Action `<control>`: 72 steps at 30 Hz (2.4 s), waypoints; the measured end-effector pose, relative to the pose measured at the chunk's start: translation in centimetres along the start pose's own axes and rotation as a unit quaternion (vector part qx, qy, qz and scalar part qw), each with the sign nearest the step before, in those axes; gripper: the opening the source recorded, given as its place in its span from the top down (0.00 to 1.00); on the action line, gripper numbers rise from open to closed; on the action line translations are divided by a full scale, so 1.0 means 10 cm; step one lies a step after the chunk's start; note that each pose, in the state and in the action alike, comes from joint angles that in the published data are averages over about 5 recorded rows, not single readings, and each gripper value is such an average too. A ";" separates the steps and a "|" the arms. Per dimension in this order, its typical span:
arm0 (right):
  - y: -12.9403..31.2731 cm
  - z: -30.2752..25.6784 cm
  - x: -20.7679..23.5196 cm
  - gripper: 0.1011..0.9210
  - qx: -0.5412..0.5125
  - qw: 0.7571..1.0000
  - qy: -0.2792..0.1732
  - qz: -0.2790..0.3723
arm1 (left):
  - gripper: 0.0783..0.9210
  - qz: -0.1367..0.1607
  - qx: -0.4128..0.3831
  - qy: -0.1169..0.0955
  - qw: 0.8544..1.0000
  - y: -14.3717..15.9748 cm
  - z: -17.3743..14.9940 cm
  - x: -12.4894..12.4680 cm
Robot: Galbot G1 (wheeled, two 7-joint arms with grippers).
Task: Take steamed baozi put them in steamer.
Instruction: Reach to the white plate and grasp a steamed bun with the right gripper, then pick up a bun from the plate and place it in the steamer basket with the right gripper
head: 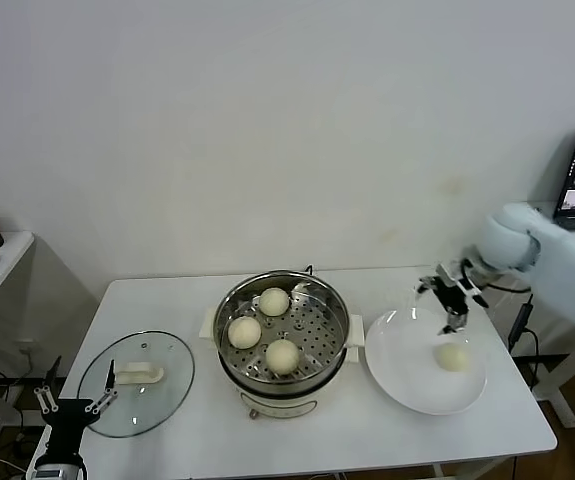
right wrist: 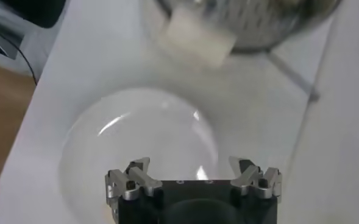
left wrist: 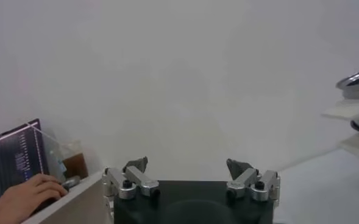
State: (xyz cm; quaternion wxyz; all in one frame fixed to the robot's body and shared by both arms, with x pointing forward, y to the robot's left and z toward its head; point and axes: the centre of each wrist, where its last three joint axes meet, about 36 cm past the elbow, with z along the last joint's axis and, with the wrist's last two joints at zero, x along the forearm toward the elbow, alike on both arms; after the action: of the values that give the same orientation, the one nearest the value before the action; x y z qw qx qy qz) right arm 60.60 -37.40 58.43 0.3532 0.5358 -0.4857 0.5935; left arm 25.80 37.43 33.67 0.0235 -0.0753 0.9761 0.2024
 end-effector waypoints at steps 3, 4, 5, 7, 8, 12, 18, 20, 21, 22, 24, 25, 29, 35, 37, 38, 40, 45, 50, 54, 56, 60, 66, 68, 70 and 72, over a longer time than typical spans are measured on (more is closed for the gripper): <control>0.11 0.17 -0.16 0.12 -0.016 1.000 0.009 -0.005 | 0.12 -0.001 0.000 0.002 1.000 0.00 0.00 0.01; 0.14 0.22 -0.21 0.12 -0.021 1.000 0.012 -0.006 | 0.12 -0.002 0.000 0.002 1.000 0.00 0.00 0.01; 0.17 0.26 -0.26 0.12 -0.025 1.000 0.014 -0.008 | 0.12 -0.002 0.000 0.003 1.000 -0.01 0.01 0.01; 0.22 0.34 -0.36 0.12 -0.032 0.999 0.019 -0.011 | 0.12 -0.003 -0.001 0.004 1.000 -0.01 0.01 0.01; 0.24 0.37 -0.42 0.12 -0.035 0.999 0.021 -0.013 | 0.12 -0.003 -0.001 0.005 1.000 -0.01 0.01 0.01; 0.30 0.46 -0.61 0.12 -0.043 0.998 0.030 -0.019 | 0.12 -0.004 -0.003 0.006 1.000 0.00 0.02 0.02; 0.31 0.53 -0.84 0.12 -0.049 0.998 0.037 -0.020 | 0.12 -0.004 -0.005 0.006 1.000 0.02 0.02 0.01; 0.29 0.54 -0.92 0.12 -0.050 0.998 0.038 -0.019 | 0.12 -0.004 -0.005 0.006 1.000 0.02 0.02 0.01; 0.29 0.54 -0.95 0.12 -0.050 0.998 0.038 -0.018 | 0.12 -0.004 -0.005 0.006 1.000 0.02 0.02 0.01; 0.28 0.53 -0.98 0.12 -0.050 0.998 0.038 -0.017 | 0.12 -0.004 -0.005 0.006 1.000 0.02 0.02 0.01; 0.26 0.53 -1.05 0.12 -0.051 0.998 0.038 -0.017 | 0.12 -0.005 -0.005 0.006 1.000 0.03 0.02 0.01; 0.26 0.52 -1.09 0.12 -0.052 0.998 0.038 -0.018 | 0.12 -0.005 -0.005 0.006 1.000 0.03 0.02 0.01; 0.25 0.51 -1.21 0.14 -0.055 0.997 0.040 -0.024 | 0.12 -0.006 -0.006 0.007 1.000 0.04 0.02 0.01; 0.25 0.50 -1.31 0.28 -0.061 0.997 0.044 -0.027 | 0.12 -0.007 -0.005 0.007 1.000 0.04 0.03 0.02; 0.24 0.50 -1.32 0.34 -0.063 0.997 0.044 -0.025 | 0.12 -0.007 -0.005 0.007 1.000 0.04 0.03 0.02; 0.24 0.50 -1.32 0.37 -0.063 0.997 0.044 -0.024 | 0.12 -0.008 -0.005 0.007 1.000 0.04 0.03 0.02; 0.24 0.50 -1.31 0.40 -0.064 0.997 0.045 -0.024 | 0.12 -0.008 -0.005 0.007 1.000 0.05 0.02 0.02; 0.24 0.51 -1.26 0.45 -0.065 0.997 0.045 -0.024 | 0.12 -0.009 -0.005 0.007 1.000 0.05 0.02 0.02; 0.23 0.52 -1.12 0.47 -0.065 0.997 0.045 -0.023 | 0.12 -0.008 -0.004 0.006 1.000 0.04 0.01 0.02; 0.23 0.53 -0.95 0.47 -0.067 0.997 0.044 -0.023 | 0.12 -0.008 -0.003 0.004 1.000 0.04 0.00 0.01; 0.21 0.52 -0.84 0.46 -0.068 0.997 0.042 -0.023 | 0.12 -0.007 -0.002 0.003 1.000 0.04 0.00 0.01; 0.14 0.47 -0.54 0.46 -0.067 0.997 0.035 -0.016 | 0.12 -0.005 -0.002 0.002 1.000 0.04 -0.01 0.00; -0.14 0.15 0.00 0.45 -0.053 0.999 0.005 0.009 | 0.12 -0.001 0.001 -0.004 1.000 0.02 -0.03 -0.04; -0.26 -0.01 0.20 0.44 -0.045 0.999 -0.009 0.021 | 0.12 0.001 0.002 -0.007 1.000 0.01 -0.04 -0.06; -0.39 -0.21 0.39 0.44 -0.036 0.999 -0.024 0.033 | 0.12 0.002 0.003 -0.009 1.000 0.02 -0.05 -0.06; -0.51 -0.44 0.56 0.44 -0.027 0.998 -0.041 0.044 | 0.12 0.002 0.003 -0.011 1.000 0.02 -0.07 -0.07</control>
State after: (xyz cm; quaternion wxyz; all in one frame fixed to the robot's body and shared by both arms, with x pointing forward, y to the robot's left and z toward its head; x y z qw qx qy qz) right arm 63.16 -32.32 65.11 0.3209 0.5282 -0.5385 0.5727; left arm 26.43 37.46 34.42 0.0336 -0.0707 0.9765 0.2006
